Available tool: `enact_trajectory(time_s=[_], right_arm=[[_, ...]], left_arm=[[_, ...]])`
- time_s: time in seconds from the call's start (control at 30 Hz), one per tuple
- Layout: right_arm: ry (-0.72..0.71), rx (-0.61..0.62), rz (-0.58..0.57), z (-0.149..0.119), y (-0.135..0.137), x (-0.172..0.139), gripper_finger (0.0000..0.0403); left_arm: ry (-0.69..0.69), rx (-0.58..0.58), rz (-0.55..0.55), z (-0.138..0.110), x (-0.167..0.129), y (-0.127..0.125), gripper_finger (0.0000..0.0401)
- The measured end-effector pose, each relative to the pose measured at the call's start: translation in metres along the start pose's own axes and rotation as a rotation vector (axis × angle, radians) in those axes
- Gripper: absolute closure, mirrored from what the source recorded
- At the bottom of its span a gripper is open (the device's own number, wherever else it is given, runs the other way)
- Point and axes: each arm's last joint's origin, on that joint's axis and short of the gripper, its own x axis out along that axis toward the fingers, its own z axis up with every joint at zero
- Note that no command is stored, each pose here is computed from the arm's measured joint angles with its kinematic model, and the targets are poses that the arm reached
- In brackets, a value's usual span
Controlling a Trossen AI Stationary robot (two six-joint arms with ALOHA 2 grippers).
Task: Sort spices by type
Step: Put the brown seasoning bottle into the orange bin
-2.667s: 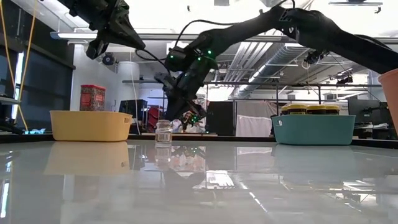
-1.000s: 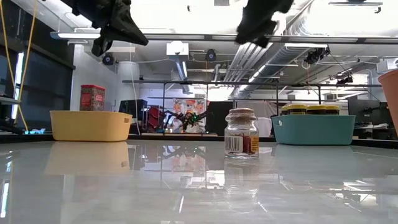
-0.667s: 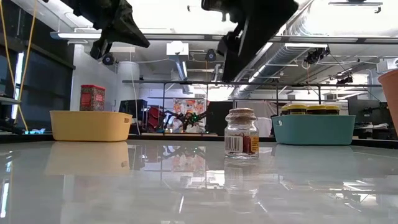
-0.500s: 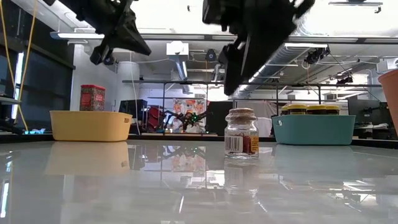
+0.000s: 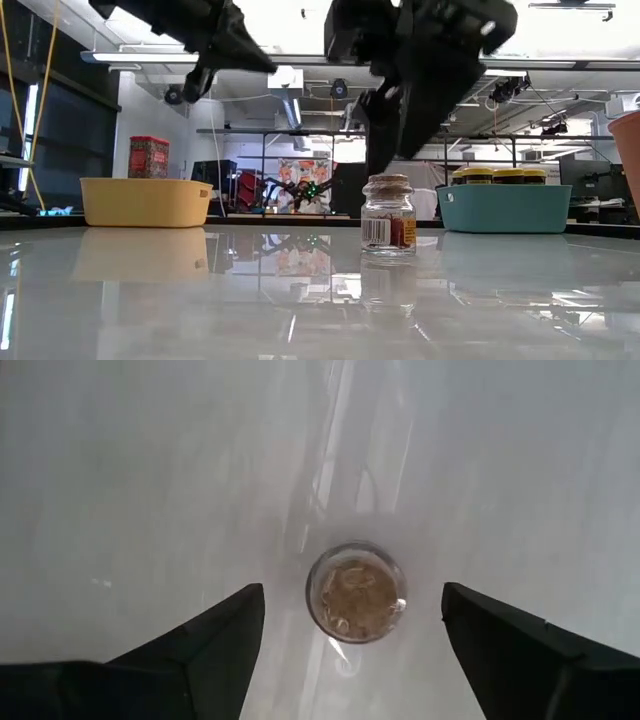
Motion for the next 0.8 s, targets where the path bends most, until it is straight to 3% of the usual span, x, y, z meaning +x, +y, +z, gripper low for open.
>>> enact_trajectory(time_s=[0.17, 0.5, 0.8], right_arm=[[0.037, 0.002, -0.007, -0.002, -0.001, 0.015, 0.0103], [0.097, 0.003, -0.007, -0.005, -0.005, 0.043, 0.0107], [0.054, -0.01, -0.006, 0.0, -0.003, 0.044, 0.02]], left_arm=[[-0.055, 0.029, -0.073, 0.004, -0.001, -0.008, 0.0401], [-0.058, 0.028, -0.075, 0.004, -0.001, -0.009, 0.0401], [-0.058, 0.028, -0.075, 0.004, -0.001, -0.008, 0.0401]])
